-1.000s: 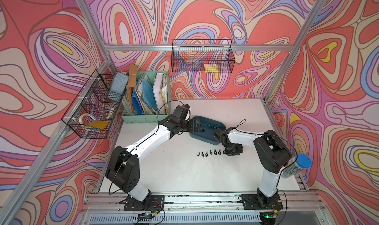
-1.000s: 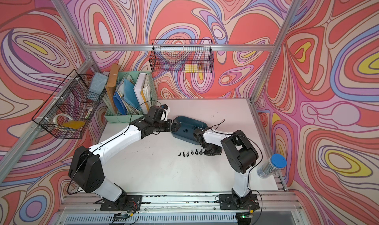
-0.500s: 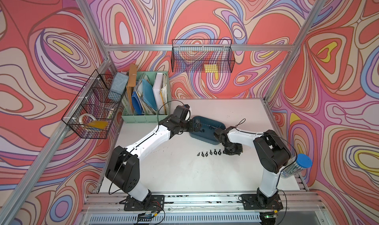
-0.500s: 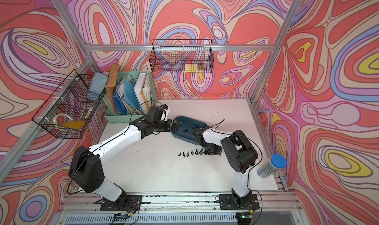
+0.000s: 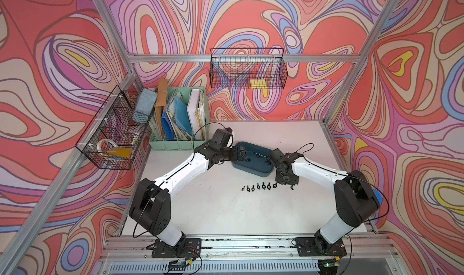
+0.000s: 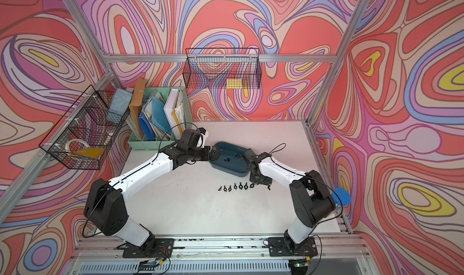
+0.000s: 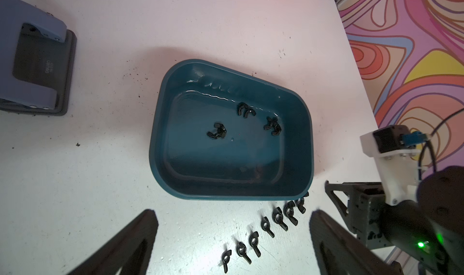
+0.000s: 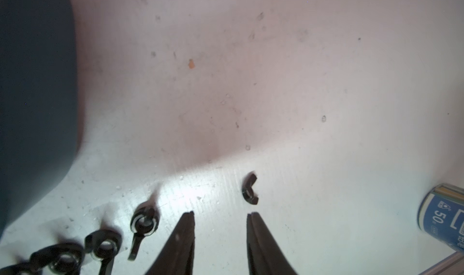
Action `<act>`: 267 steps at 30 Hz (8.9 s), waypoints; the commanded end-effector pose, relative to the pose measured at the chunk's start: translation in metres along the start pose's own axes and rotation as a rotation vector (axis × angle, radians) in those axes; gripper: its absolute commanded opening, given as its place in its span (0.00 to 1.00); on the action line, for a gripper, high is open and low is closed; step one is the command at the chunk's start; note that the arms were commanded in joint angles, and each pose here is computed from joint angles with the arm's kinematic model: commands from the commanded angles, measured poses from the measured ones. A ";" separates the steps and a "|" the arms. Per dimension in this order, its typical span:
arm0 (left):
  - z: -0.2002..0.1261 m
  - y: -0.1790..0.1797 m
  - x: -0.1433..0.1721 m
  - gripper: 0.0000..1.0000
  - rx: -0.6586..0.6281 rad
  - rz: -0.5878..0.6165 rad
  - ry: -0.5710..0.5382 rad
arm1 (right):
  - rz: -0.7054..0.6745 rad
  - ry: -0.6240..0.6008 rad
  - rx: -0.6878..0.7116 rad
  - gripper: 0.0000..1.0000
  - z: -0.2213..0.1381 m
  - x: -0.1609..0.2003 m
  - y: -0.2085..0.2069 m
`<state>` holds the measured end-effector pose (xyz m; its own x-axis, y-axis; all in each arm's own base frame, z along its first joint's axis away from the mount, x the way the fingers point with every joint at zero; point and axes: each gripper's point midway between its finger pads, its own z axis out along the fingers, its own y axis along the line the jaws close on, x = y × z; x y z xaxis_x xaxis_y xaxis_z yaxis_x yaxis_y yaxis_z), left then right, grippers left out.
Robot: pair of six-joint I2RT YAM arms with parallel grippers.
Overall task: Take out the wing nut from the storage box
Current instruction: Place the wing nut at the center of the board, then pick up the wing nut from the center of the board, then place the wing nut at the center of the board.
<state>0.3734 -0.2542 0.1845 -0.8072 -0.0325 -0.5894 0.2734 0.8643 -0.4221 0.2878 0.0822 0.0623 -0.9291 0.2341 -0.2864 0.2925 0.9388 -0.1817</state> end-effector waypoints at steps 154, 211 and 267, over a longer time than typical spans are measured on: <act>0.132 -0.208 0.085 0.00 0.463 0.000 0.291 | 0.602 0.036 -0.781 0.20 -0.031 -0.042 -0.008; 0.129 -0.210 0.077 0.28 0.492 -0.047 0.265 | 0.650 0.134 -0.815 0.00 -0.019 -0.024 0.001; 0.044 -0.071 0.003 0.99 0.113 -0.060 0.004 | 0.187 0.153 -0.406 0.20 0.022 -0.004 0.032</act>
<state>0.3750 -0.3462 0.1780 -0.8356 -0.0879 -0.5423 0.2777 0.7841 -0.5550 0.3016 0.1049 0.0273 -0.9022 0.4178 -0.1071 0.3820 0.8893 0.2513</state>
